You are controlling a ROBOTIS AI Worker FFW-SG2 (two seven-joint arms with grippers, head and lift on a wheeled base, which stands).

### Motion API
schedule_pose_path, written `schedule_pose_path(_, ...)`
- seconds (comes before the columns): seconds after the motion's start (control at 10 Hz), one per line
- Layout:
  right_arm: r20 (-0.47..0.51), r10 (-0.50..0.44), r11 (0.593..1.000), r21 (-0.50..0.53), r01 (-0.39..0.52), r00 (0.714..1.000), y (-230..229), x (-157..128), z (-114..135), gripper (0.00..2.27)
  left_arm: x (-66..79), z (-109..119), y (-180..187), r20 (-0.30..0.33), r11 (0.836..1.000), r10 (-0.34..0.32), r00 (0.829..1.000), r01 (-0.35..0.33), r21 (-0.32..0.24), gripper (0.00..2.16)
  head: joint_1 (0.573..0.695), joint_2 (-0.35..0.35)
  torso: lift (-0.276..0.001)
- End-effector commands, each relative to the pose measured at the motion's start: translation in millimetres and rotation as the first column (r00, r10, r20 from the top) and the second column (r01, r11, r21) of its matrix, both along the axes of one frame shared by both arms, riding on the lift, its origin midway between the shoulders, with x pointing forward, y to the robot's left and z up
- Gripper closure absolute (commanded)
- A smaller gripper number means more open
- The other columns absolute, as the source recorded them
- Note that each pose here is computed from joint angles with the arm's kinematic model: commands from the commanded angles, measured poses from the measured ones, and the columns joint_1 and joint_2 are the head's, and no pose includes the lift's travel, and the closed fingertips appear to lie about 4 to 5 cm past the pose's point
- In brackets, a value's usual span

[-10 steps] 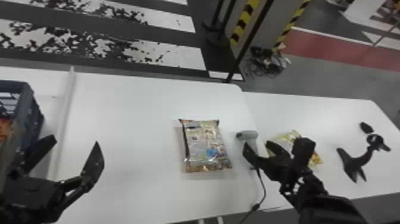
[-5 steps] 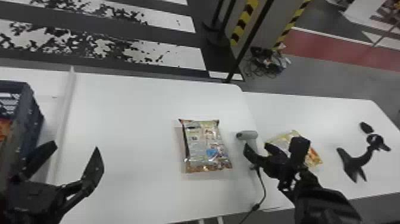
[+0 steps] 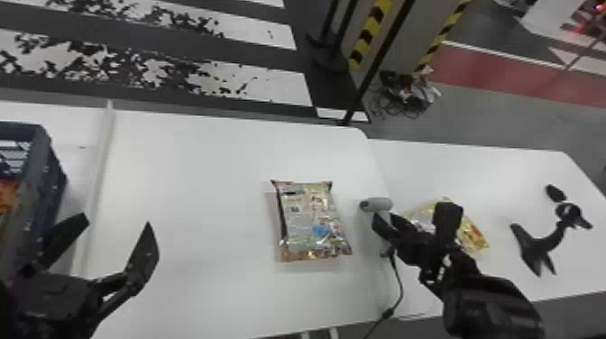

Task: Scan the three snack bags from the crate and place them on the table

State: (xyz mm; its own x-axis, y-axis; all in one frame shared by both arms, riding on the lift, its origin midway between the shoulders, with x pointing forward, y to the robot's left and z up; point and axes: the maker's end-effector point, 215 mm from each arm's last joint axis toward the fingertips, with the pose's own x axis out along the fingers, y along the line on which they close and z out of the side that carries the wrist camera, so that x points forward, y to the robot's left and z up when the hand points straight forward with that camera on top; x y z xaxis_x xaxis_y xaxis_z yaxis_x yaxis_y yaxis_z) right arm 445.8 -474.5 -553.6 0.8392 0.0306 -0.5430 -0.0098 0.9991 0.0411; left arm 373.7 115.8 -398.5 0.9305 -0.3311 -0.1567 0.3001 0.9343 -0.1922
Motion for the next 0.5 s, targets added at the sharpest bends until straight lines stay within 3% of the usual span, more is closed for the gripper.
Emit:
schedule_pose_path(0.0,-0.03,0.001,1.0,0.001,-0.001,1.0,1.2,-1.6,-6.3,1.8,-0.1,-1.3,0.1,-0.002,1.0,0.0,1.0,0.0,0.002,0.03,0.695,-0.35,-0.062)
schedule_pose_path(0.2,-0.045,0.004,1.0,0.019,-0.003,0.999,5.3,-3.9,-10.0,1.97,0.2,-2.4,0.3,-0.003,1.0,0.0,1.0,0.0,0.003,0.03,0.695,-0.35,-0.062)
schedule_pose_path(0.4,-0.042,0.002,1.0,0.026,-0.001,0.999,9.7,-10.8,-1.7,1.98,0.5,-1.8,-0.5,-0.002,1.0,-0.001,1.0,0.001,0.002,0.03,0.695,-0.35,-0.062)
